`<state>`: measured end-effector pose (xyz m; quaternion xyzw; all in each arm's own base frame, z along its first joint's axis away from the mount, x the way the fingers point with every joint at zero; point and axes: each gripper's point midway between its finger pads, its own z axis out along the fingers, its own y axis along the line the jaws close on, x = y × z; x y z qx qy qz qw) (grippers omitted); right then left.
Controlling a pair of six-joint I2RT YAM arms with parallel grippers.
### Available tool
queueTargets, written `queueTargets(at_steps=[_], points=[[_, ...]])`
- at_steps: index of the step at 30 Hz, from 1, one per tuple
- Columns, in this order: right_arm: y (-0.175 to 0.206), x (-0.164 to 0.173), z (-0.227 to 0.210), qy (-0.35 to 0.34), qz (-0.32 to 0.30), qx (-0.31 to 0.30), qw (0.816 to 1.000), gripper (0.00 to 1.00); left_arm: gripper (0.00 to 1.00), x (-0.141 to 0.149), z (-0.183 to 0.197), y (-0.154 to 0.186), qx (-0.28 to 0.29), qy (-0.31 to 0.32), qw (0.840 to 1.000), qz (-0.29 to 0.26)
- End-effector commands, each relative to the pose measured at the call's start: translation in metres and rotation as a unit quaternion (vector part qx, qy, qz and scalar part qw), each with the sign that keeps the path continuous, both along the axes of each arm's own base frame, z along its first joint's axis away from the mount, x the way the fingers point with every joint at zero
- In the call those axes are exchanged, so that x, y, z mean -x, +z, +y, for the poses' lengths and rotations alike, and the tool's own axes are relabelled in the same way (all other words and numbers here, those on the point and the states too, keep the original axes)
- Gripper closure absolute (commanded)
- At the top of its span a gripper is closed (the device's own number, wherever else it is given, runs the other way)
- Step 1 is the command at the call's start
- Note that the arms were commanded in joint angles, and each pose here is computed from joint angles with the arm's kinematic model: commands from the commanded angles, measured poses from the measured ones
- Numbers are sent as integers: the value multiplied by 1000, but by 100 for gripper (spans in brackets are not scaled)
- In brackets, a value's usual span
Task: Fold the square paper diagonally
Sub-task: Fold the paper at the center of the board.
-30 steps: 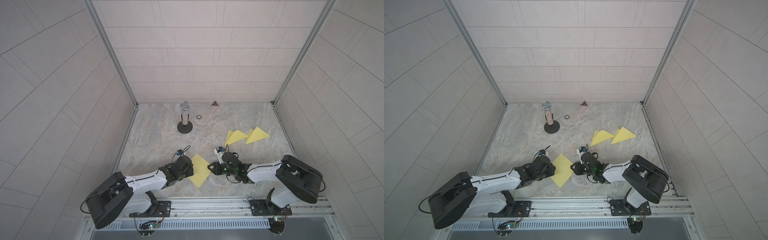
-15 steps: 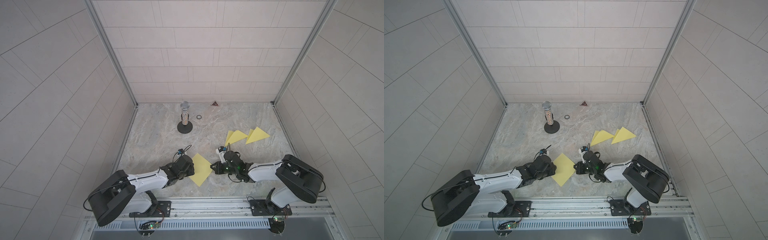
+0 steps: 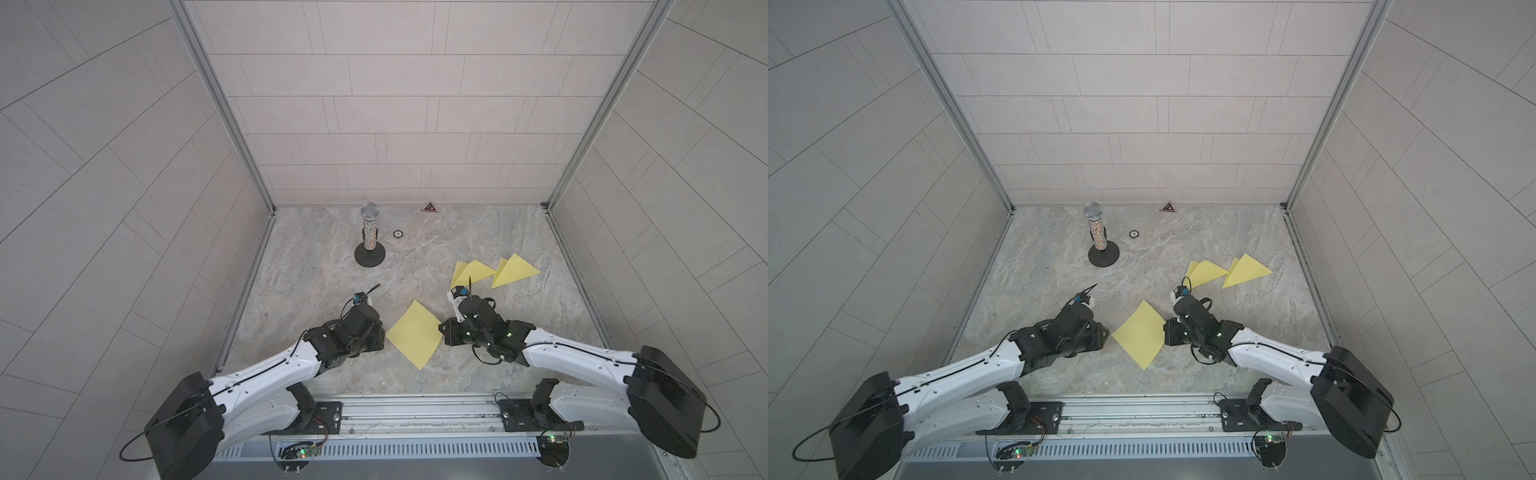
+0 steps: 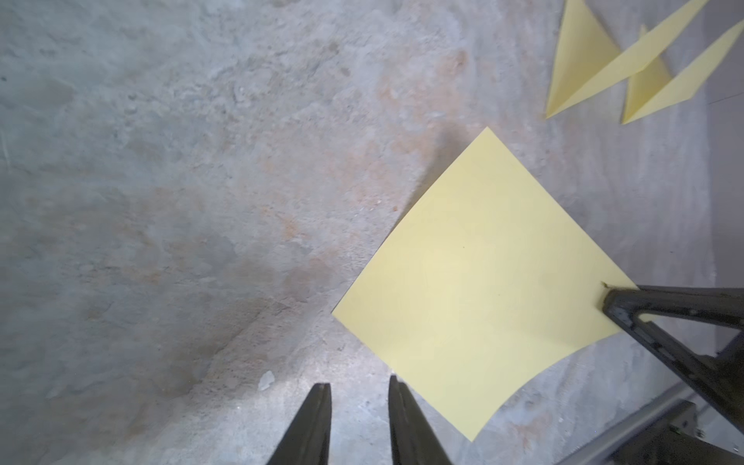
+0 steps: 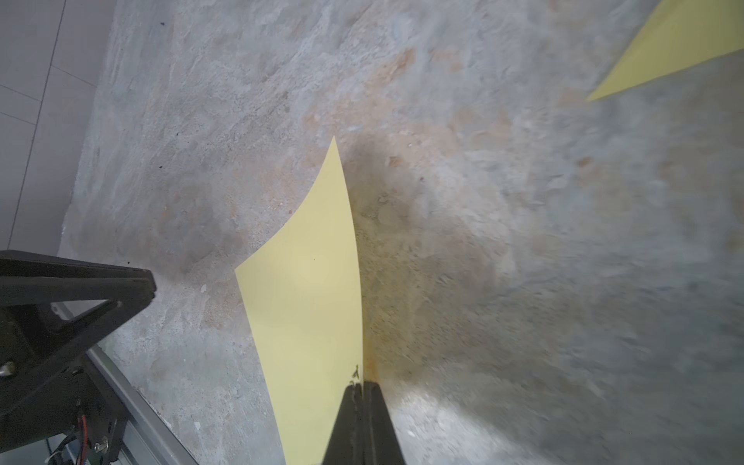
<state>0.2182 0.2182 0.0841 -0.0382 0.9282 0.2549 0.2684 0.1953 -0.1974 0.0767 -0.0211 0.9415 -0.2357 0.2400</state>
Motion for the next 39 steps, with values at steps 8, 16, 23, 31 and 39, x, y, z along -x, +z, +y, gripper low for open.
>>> queueTargets(at_steps=[8, 16, 23, 31, 39], points=[[-20, 46, -116, -122, 67, 172, 975, 100, 70, 6, -35, 22, 65, -61, 996, 17], [-27, 57, -128, -146, 84, 173, 970, 100, 77, 9, -82, -6, 61, -99, 992, 36], [-32, 64, -130, -147, 90, 163, 971, 100, 84, 9, -131, -31, 62, -118, 990, 47], [-33, 65, -130, -148, 93, 161, 971, 100, 89, 7, -142, -54, 54, -122, 989, 64], [-36, 68, -131, -146, 97, 160, 971, 100, 90, 8, -158, -40, 87, -135, 985, 55]])
